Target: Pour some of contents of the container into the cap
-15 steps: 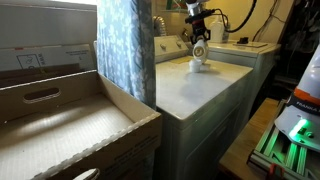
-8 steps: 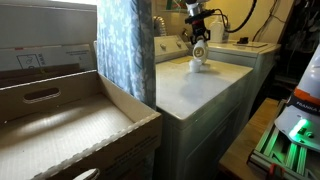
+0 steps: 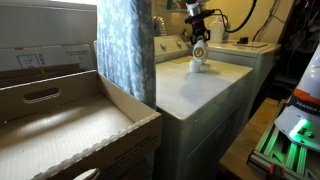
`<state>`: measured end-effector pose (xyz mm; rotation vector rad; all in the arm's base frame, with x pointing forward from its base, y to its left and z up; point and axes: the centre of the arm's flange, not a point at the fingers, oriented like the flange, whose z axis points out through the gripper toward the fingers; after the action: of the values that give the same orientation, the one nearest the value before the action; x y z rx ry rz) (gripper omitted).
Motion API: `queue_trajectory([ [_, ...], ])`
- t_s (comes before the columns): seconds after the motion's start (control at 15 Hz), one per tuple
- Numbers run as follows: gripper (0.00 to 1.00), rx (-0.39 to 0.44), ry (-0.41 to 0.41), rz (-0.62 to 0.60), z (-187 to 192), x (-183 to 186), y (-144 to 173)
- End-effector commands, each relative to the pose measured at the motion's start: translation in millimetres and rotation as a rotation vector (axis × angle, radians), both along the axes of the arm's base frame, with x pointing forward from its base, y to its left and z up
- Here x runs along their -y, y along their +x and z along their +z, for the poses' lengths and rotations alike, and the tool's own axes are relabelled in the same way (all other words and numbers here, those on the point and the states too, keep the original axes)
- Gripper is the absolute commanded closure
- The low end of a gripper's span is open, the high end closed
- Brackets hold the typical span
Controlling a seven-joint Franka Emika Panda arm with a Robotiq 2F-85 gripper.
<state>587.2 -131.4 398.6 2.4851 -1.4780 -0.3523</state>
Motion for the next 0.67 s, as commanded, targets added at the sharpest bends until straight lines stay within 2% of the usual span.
queue_trajectory([
  [0.0, 1.0, 0.026, 0.025, -0.007, 18.4, -0.7, -10.1],
  [0.6, 1.0, 0.03, 0.078, -0.026, 20.7, 5.6, -12.3],
])
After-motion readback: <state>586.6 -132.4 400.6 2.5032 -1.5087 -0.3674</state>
